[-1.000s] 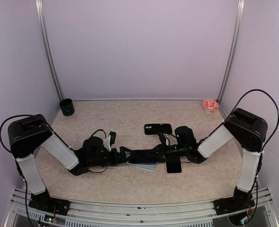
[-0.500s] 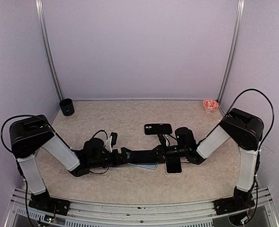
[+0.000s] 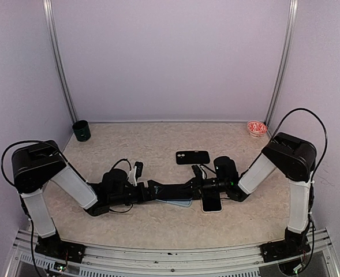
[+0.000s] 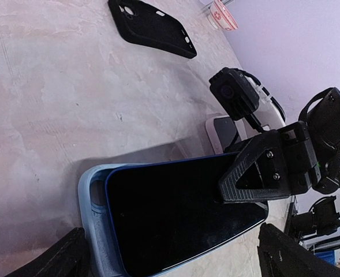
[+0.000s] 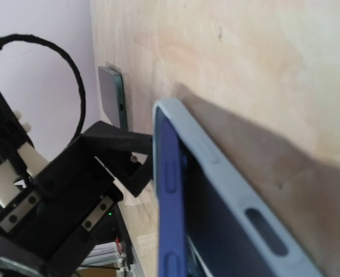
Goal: Put the phone into the phone case
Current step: Install the phone into the phone case.
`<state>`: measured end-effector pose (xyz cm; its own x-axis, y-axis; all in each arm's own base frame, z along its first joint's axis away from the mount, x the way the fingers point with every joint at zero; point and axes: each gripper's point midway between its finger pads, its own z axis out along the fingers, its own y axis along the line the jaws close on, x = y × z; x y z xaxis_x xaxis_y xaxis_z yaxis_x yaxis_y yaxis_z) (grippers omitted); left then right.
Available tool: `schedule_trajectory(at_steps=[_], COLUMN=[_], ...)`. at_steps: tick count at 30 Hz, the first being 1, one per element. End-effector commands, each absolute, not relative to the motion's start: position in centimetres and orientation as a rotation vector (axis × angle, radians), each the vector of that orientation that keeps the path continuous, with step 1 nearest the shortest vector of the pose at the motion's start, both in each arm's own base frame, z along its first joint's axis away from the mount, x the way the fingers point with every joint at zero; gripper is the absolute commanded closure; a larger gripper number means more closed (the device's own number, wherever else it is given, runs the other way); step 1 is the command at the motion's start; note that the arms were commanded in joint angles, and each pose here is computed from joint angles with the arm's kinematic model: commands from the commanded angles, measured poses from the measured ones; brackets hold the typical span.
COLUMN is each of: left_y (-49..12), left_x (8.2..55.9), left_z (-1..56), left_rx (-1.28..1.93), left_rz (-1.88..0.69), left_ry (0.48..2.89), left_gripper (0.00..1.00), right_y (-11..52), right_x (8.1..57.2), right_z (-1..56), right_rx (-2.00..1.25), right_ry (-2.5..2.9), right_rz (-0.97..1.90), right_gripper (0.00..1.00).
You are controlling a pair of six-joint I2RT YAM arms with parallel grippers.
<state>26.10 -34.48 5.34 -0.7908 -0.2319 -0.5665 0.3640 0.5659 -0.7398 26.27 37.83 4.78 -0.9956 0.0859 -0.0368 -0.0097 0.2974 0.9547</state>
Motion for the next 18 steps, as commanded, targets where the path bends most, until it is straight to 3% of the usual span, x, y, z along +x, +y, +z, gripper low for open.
schedule_trajectory(at_steps=[1,18], left_y=[-35.43,-35.82], left_x=[25.12,24.81], left_z=[5.07,4.81], left_rx=[0.138,0.142], left_rz=[-1.247,-1.229], left_ry=[2.180,2.177], left_gripper=[0.01,0.01], right_y=[37.83,37.27], right_x=[26.18,26.47], right_z=[3.31,2.34], right_rx=[0.128,0.110], right_ry=[2.505,2.554], right_rz=[1.846,1.730], right_gripper=[1.00,1.00])
